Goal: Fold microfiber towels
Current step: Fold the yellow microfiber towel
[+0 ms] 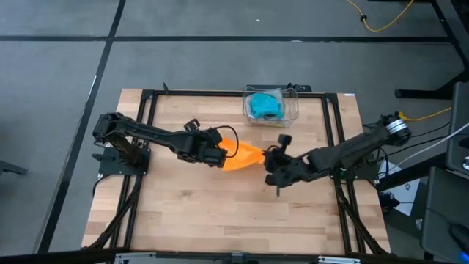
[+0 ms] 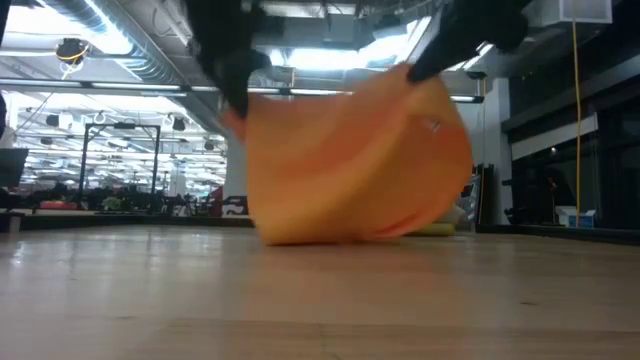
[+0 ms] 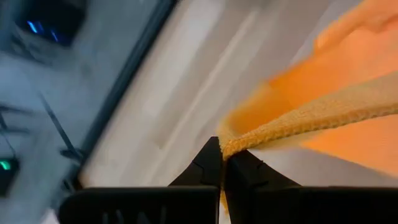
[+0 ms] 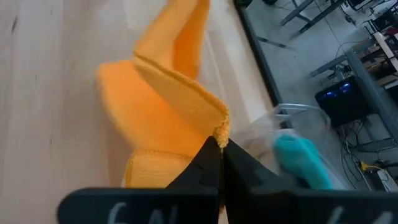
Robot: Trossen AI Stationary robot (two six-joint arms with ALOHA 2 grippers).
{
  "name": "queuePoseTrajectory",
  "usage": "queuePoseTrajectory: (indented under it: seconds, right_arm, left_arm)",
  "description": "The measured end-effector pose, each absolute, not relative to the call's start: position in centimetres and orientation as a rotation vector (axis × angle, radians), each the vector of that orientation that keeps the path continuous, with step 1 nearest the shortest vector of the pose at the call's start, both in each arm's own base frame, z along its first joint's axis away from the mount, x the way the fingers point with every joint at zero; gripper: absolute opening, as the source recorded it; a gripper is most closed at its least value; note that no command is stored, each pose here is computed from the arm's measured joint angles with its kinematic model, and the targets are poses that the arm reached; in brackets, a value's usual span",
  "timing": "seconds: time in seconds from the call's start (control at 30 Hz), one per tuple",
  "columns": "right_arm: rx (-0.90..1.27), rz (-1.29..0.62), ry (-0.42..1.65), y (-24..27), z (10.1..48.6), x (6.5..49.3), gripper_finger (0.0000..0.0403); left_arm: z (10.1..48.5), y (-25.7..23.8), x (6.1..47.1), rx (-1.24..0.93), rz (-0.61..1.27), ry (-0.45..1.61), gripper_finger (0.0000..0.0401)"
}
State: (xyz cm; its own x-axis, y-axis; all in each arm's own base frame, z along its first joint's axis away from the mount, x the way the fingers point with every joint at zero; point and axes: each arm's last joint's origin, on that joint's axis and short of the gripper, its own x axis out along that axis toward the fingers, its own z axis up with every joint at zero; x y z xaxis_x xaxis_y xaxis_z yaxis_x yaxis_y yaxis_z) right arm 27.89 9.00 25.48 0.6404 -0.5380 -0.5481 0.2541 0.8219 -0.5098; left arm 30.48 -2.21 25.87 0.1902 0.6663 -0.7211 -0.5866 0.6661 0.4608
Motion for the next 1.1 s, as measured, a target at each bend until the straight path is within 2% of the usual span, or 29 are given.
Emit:
queuePoseTrajectory:
  seconds: [0.17, 0.43, 0.57, 0.73, 0.83, 0.87, 1.0, 1.1]
  right_arm:
    - [-0.441, -0.452, 0.742, 7.9, 28.2, 25.3, 0.0002]
    - [-0.474, -0.465, 0.735, 5.7, 31.4, 21.3, 0.0003]
    - [-0.429, -0.468, 0.709, 5.0, 32.5, 19.4, 0.0002]
    - [-0.318, -0.448, 0.593, 4.9, 34.0, 18.7, 0.0002]
    - [-0.288, -0.163, 0.572, 5.5, 34.6, 18.8, 0.0002]
    - [-0.262, -0.155, 0.543, 5.6, 34.8, 19.0, 0.0002]
    - [-0.232, -0.424, 0.451, 5.2, 35.4, 18.9, 0.0002]
    - [-0.372, -0.226, 0.512, 5.5, 35.2, 19.0, 0.0004]
  left_arm:
    - [30.6, -3.5, 31.1, 0.255, 0.885, 0.938, 0.0000]
    - [37.8, -3.1, 31.1, 0.556, 1.127, 0.675, 0.0000]
    - [40.2, -2.6, 31.1, 0.543, 1.139, 0.644, 0.0000]
    - [40.5, -1.6, 31.3, 0.459, 1.087, 0.678, 0.0000]
    - [39.9, -1.1, 31.4, 0.462, 1.088, 0.704, 0.0000]
    - [39.6, -1.0, 31.4, 0.465, 1.089, 0.714, 0.0000]
    - [39.1, -0.4, 31.5, 0.470, 1.106, 0.735, 0.0000]
    - [39.0, -0.1, 31.5, 0.461, 1.105, 0.743, 0.0000]
